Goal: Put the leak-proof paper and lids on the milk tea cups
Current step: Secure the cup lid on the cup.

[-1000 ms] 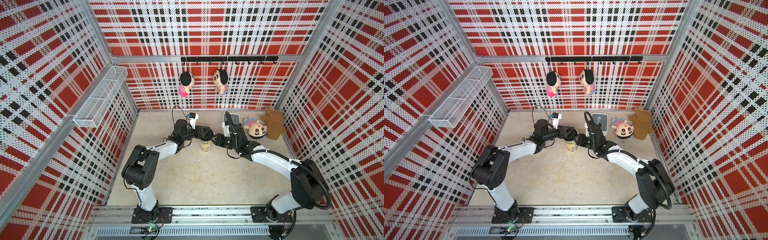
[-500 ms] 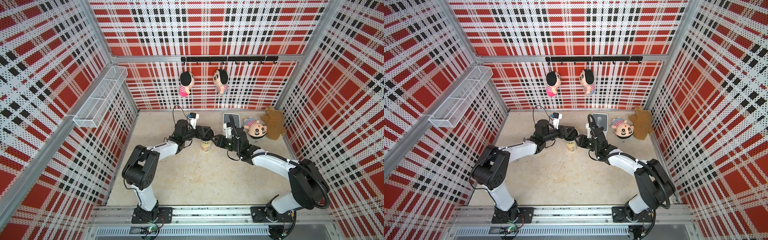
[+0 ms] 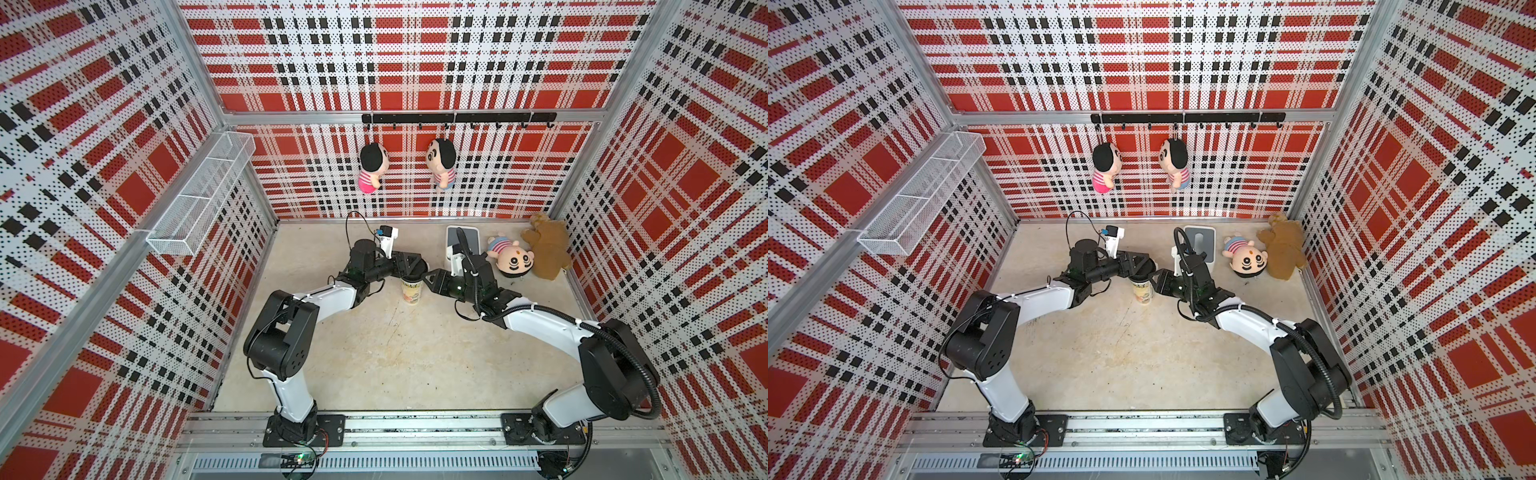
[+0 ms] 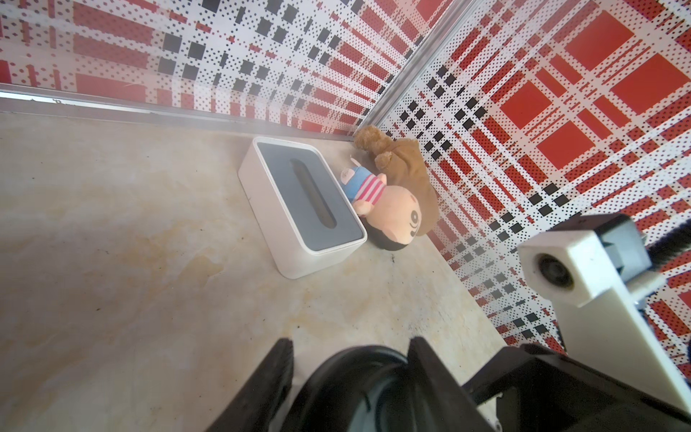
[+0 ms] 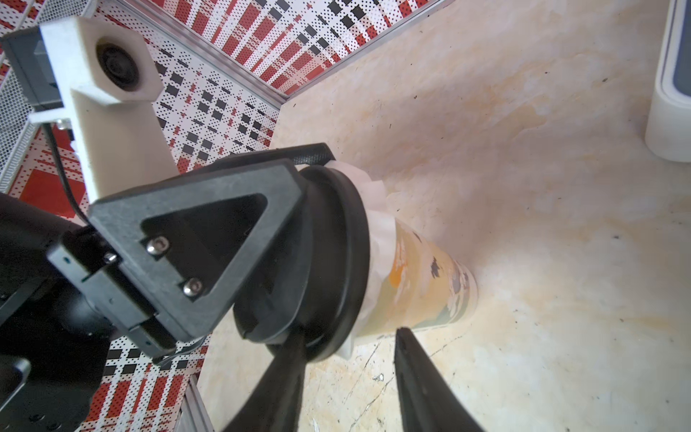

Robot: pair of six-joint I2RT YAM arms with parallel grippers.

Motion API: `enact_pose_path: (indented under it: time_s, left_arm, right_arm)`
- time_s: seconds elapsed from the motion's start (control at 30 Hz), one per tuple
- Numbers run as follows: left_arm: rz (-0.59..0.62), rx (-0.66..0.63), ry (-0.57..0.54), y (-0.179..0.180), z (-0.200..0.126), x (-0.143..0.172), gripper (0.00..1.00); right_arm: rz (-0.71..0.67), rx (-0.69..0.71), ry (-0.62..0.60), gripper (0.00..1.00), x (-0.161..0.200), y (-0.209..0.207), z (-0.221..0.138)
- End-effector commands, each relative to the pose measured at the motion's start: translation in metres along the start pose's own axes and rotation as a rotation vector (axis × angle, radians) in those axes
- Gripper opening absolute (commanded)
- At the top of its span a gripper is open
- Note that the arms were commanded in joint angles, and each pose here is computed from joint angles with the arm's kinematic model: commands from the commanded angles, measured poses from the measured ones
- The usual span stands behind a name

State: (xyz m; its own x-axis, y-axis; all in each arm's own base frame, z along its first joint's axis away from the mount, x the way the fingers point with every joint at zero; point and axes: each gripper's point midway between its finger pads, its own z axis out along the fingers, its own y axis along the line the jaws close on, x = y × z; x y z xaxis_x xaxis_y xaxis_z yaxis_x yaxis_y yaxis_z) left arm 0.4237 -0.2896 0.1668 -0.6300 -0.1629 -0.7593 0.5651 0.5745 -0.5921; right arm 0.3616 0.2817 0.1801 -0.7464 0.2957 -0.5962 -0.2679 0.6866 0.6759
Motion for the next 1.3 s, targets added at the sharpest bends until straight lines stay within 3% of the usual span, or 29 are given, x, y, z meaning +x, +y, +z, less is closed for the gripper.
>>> enact_pose_path:
  time_s: [0.0, 0.43, 0.67, 1.03, 1.27]
  left_arm:
    - [-0.233, -0.274, 0.58, 0.074, -0.034, 0.202, 0.52]
    - [-0.232, -0.27, 0.586, 0.074, -0.034, 0.204, 0.52]
    - [-0.231, -0.271, 0.584, 0.074, -0.034, 0.204, 0.52]
    - [-0.234, -0.269, 0.59, 0.076, -0.033, 0.207, 0.52]
    - [-0.245, -0.271, 0.596, 0.08, -0.036, 0.212, 0.52]
  right_arm:
    - [-0.026, 0.088, 0.026, 0.42, 0.001, -0.012, 0.001]
    - [-0.003, 0.081, -0.017, 0.38, -0.028, -0.017, 0.001]
    - [0.003, 0.066, 0.036, 0.38, -0.015, -0.022, 0.012]
    - [0.104, 0.385, 0.221, 0.23, 0.081, -0.13, 0.006]
    - [0.158, 0.487, 0.299, 0.18, 0.131, -0.172, -0.004]
